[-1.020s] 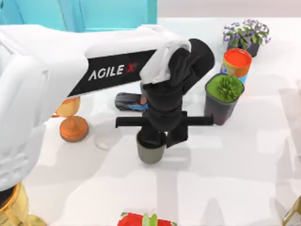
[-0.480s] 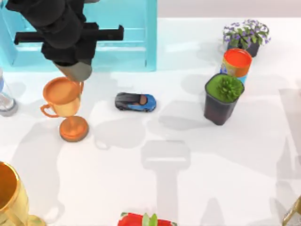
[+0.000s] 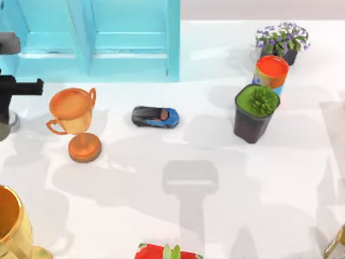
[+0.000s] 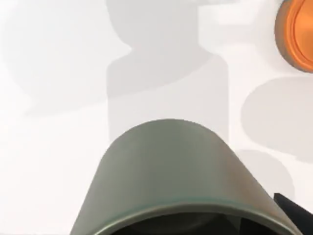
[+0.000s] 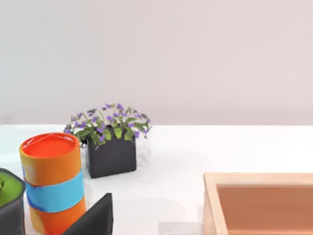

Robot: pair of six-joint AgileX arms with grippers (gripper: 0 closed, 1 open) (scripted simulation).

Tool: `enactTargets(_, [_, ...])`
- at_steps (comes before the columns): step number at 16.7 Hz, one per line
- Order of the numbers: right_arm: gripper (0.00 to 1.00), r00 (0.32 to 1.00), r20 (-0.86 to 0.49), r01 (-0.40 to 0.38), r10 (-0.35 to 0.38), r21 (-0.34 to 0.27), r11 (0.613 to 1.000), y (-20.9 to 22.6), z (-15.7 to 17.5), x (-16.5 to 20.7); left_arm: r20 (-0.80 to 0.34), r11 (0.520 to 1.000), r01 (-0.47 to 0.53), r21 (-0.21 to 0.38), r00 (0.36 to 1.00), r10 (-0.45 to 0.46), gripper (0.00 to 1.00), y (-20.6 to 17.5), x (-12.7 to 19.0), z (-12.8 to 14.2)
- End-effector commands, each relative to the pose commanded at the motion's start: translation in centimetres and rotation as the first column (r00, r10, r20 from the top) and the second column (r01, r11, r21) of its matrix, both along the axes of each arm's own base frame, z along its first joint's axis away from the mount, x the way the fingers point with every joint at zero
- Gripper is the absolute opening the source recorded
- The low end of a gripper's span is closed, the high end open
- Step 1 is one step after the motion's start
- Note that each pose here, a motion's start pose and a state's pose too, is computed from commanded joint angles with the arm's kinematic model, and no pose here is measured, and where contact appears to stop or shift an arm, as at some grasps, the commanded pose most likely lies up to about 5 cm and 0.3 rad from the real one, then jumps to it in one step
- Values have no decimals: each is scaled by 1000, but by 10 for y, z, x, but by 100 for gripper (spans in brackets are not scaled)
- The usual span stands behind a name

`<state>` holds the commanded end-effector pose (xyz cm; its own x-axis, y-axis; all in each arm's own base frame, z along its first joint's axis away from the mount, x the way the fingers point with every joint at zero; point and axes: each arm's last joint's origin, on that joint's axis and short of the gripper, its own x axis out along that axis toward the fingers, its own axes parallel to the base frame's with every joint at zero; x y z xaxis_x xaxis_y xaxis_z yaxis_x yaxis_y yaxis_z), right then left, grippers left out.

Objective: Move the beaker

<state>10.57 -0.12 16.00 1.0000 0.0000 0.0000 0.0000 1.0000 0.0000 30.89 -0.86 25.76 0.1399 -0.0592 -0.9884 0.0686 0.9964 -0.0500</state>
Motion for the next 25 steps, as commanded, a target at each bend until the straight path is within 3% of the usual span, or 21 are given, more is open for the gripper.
enactTargets(5, [100,1000,0,0,0,0,1000,0,0,0,-126,999,-41,8,991,41,0,10,-5,-46])
enactTargets(14, [100,1000,0,0,0,0,1000,0,0,0,-93,999,-48,-3,995,47,0,24,-2,-52])
enactTargets(20, [100,1000,0,0,0,0,1000,0,0,0,-198,998,-68,17,978,70,0,38,-12,-105])
enactTargets(25, [100,1000,0,0,0,0,1000,0,0,0,-130,999,-41,8,991,42,0,16,-4,-113])
